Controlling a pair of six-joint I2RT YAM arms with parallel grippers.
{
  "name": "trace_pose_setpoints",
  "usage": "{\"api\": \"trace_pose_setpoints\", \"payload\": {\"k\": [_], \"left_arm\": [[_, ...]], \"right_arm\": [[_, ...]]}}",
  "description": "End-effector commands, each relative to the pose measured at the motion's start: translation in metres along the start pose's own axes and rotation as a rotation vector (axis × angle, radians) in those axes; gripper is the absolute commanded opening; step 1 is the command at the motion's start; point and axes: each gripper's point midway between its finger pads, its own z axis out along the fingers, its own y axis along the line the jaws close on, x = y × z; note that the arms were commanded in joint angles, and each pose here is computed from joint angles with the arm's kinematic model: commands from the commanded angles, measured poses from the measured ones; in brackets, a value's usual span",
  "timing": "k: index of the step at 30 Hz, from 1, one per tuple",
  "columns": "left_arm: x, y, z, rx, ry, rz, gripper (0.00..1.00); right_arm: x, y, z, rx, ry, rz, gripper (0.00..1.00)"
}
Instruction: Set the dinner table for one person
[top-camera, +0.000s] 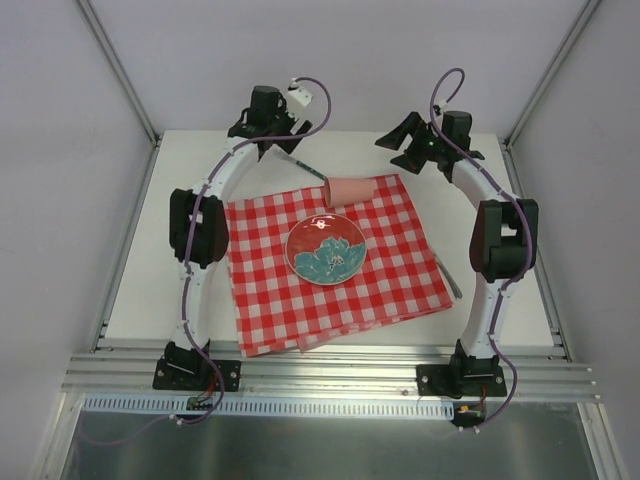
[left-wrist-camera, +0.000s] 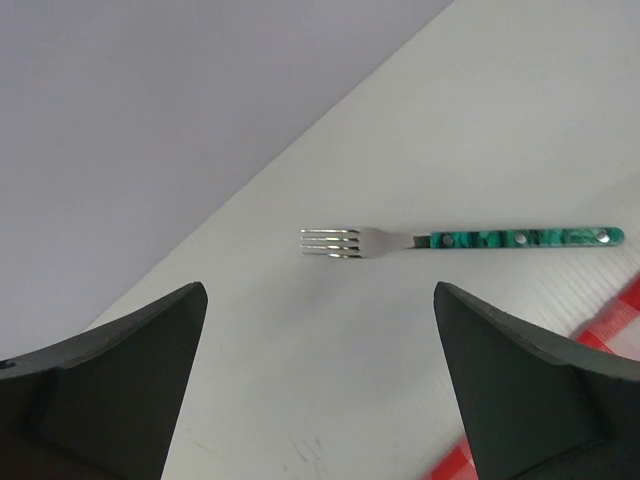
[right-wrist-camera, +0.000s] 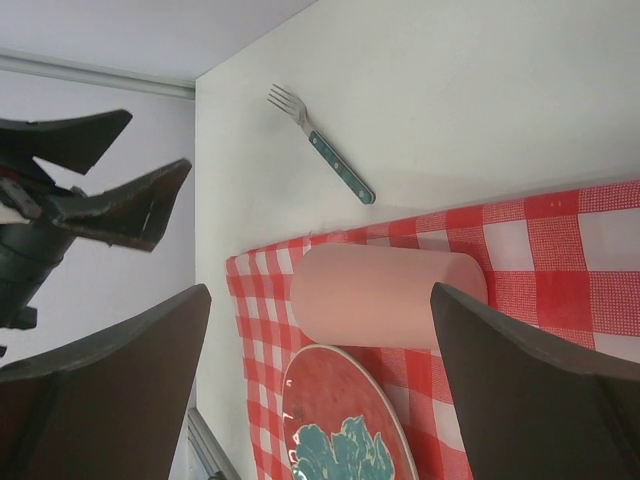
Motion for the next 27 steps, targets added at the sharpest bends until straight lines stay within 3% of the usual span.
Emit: {"api": "trace_pose_setpoints", "payload": {"k": [1,2,3,8,18,27], "left_arm": [[0.008,0.003,0.028,-0.037,0.046,0.046,0.99],[0.025,-0.004,0.046,-0.021,0.078,0.084,0.99],[0.014,0.003,0.050,-0.045,0.055,0.107,0.99],[0.033,-0.007,0.082,-0.041,0.084,0.224,0.99],[0.043,-0.032,0.085,0.026,0.099,0.222,0.99],[0.022,-0.036,0.084,0.036,0.044,0.214,0.99]], "right_arm": [[-0.010,0.016,-0.005,-0.051,-0.023,-0.025,0.97],[-0.010,0.016,-0.005,-0.054,-0.021,-0.026,0.97],[-0.011,0.017,-0.005,-0.055,-0.022,-0.030,0.97],[-0.010,0.009,-0.003,-0.042,-0.016,-0.014,0.97],[-0.015,-0.002,0.001,-0.026,-0.025,0.001,0.97],[-0.013,-0.009,0.005,-0.010,-0.020,0.014,0.97]]}}
